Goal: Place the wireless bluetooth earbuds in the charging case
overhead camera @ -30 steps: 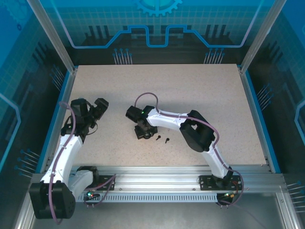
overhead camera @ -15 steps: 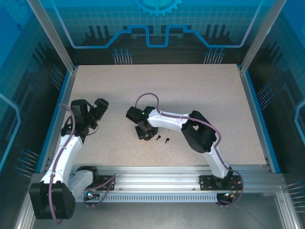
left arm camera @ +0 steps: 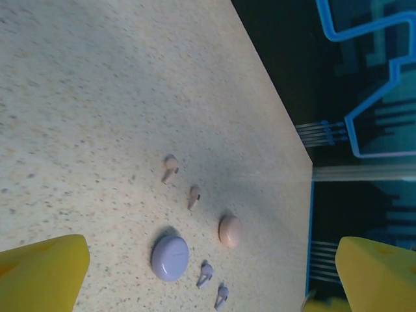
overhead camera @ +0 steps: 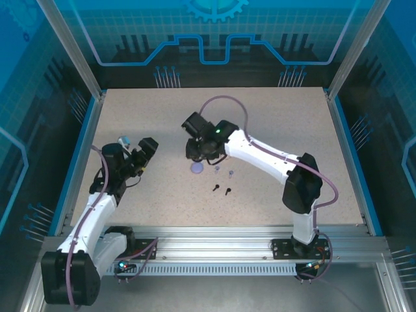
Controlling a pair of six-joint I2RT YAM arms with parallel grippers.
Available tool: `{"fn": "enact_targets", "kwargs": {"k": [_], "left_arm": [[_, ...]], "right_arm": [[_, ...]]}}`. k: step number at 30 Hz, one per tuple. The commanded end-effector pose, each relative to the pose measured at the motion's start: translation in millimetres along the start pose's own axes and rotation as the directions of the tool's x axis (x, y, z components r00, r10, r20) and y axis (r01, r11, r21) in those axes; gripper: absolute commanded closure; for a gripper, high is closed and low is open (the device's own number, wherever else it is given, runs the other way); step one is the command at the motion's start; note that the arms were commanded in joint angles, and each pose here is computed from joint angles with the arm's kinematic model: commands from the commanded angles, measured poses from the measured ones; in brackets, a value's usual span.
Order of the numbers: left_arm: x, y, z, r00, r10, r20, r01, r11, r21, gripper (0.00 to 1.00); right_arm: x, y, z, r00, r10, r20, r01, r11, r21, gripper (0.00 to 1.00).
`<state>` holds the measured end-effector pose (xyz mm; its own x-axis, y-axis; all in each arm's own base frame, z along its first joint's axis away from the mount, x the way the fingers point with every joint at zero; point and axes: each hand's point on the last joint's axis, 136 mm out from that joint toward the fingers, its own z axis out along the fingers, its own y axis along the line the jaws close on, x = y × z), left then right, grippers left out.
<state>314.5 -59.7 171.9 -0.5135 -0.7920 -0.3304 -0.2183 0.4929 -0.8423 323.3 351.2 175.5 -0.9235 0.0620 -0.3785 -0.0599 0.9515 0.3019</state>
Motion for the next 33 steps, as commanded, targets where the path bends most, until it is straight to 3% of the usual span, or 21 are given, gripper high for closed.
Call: {"fn": "enact_targets", "kwargs": {"k": [1,7,12,17,28,33], "left_arm": [[12,-25,2,0.999,0.051,0.006,-0.051,0.985,0.164,0.01],[40,-40,9,0.989,0.147,0.022,-0.148,0.951,0.272,0.01],[52,-48,13,0.982,0.188,0.028,-0.187,0.922,0.339,0.01],[60,-52,22,0.981,0.195,0.026,-0.189,0.901,0.390,0.03],[81,-62,41,0.987,0.158,0.006,-0.139,0.852,0.505,0.25],[84,-58,44,0.990,0.144,0.004,-0.125,0.845,0.521,0.29]], "right_arm": [[-23,-16,-10,0.971,0.238,0.019,-0.238,0.971,-0.006,0.55],[-31,-27,-2,0.864,0.504,0.009,-0.504,0.863,-0.031,0.55],[-27,-20,1,0.809,0.587,0.022,-0.586,0.809,-0.048,0.55],[-22,-6,5,0.796,0.605,0.022,-0.603,0.796,-0.056,0.56],[-12,15,16,0.804,0.595,0.004,-0.594,0.803,-0.053,0.56],[-12,16,17,0.808,0.590,0.009,-0.589,0.807,-0.045,0.56]]}}
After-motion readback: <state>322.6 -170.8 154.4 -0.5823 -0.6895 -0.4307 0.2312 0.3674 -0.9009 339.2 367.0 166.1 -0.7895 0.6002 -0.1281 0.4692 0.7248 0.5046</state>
